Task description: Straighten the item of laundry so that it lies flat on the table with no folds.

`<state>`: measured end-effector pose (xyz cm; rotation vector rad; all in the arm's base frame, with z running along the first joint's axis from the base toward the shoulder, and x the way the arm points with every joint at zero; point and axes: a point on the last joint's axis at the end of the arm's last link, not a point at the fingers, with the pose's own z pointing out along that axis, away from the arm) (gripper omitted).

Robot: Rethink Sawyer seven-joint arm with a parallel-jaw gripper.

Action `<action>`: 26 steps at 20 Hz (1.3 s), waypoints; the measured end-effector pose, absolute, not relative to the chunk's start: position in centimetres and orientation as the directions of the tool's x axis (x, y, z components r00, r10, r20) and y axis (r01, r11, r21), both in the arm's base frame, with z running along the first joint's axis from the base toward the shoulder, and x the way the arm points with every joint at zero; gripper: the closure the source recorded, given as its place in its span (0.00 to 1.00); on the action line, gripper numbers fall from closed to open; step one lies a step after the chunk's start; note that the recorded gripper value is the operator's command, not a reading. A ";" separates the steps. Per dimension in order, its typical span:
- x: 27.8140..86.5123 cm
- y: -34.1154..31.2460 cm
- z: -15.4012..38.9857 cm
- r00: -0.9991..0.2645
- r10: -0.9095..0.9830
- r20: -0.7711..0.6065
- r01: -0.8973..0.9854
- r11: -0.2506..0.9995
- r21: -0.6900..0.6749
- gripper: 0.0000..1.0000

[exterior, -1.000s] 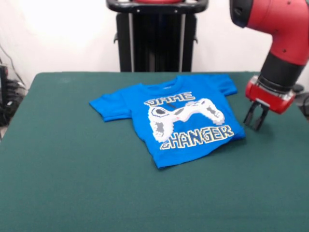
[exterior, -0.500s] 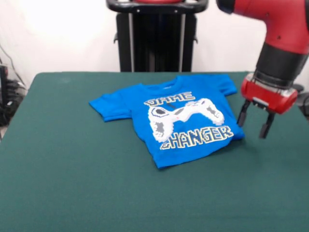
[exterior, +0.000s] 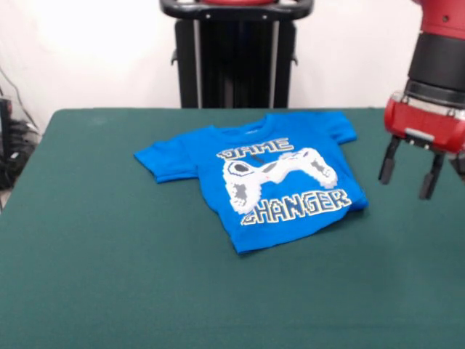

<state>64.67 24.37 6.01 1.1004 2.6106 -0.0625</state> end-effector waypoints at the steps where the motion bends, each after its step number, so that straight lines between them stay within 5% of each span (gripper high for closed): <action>1: 64.9 24.5 6.1 -0.659 0.690 -0.299 0.703 0.706 0.082 0.00; 14: 65.8 24.8 4.0 -0.673 0.670 -0.312 0.688 0.723 0.069 0.00; 26: 62.9 23.3 -1.0 -0.740 0.566 -0.363 0.631 0.771 -0.083 0.00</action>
